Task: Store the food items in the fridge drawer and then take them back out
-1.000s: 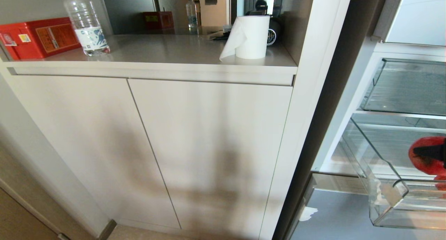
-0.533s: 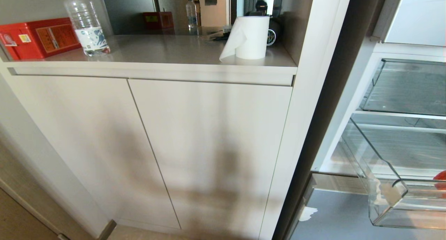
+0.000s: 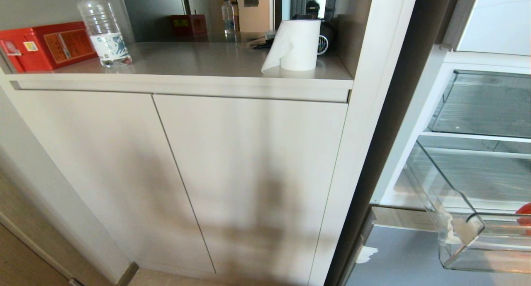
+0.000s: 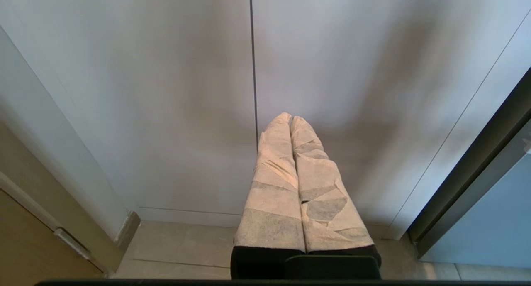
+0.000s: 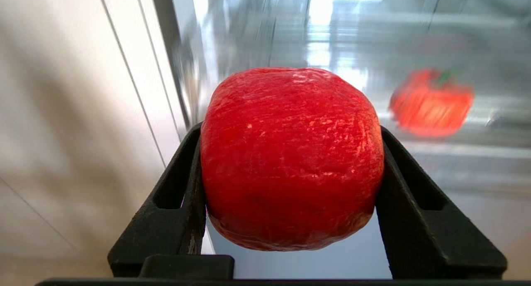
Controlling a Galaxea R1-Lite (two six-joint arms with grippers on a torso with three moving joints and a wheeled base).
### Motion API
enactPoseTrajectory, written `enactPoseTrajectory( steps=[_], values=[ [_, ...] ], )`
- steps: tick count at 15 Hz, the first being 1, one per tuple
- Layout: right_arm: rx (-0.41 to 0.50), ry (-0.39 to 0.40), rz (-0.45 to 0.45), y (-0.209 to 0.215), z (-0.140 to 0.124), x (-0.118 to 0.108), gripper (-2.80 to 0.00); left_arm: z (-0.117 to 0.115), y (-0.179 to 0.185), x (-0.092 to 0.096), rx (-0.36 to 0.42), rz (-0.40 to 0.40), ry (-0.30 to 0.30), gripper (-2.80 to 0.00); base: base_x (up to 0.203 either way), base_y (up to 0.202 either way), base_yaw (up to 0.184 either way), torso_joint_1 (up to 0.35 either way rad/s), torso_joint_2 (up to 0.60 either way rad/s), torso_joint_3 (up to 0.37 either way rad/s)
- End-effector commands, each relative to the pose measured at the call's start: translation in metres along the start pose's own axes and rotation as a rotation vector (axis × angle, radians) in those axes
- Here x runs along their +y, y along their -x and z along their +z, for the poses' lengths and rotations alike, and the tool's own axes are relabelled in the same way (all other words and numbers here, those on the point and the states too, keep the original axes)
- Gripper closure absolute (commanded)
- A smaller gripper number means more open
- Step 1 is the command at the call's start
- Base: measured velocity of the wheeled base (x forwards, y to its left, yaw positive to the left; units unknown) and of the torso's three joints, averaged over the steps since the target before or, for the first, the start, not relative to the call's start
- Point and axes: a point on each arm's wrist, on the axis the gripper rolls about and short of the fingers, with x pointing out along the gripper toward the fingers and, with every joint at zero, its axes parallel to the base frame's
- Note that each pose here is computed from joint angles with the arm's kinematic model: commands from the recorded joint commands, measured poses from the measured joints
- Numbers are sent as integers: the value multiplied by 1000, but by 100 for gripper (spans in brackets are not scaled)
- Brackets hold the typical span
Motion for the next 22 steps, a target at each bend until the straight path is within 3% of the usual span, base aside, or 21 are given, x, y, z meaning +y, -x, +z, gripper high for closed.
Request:
enactPoseTrajectory(
  steps=[1,3,5,14,22],
  values=[
    [-5,5,7,6,-22,-1,0,0,0,0,0,-1,0,0,0,0,0,0,0,0],
    [-68,16,26,17,-29,-1,0,0,0,0,0,0,0,0,0,0,0,0,0,0],
    [-38,15,60,19,-34,-1,0,0,0,0,0,-1,0,0,0,0,0,0,0,0],
    [-34,24,62,19,-34,-1,0,0,0,0,0,0,0,0,0,0,0,0,0,0],
    [-33,13,62,19,-34,-1,0,0,0,0,0,0,0,0,-1,5,-147,3,2,2]
  ],
)
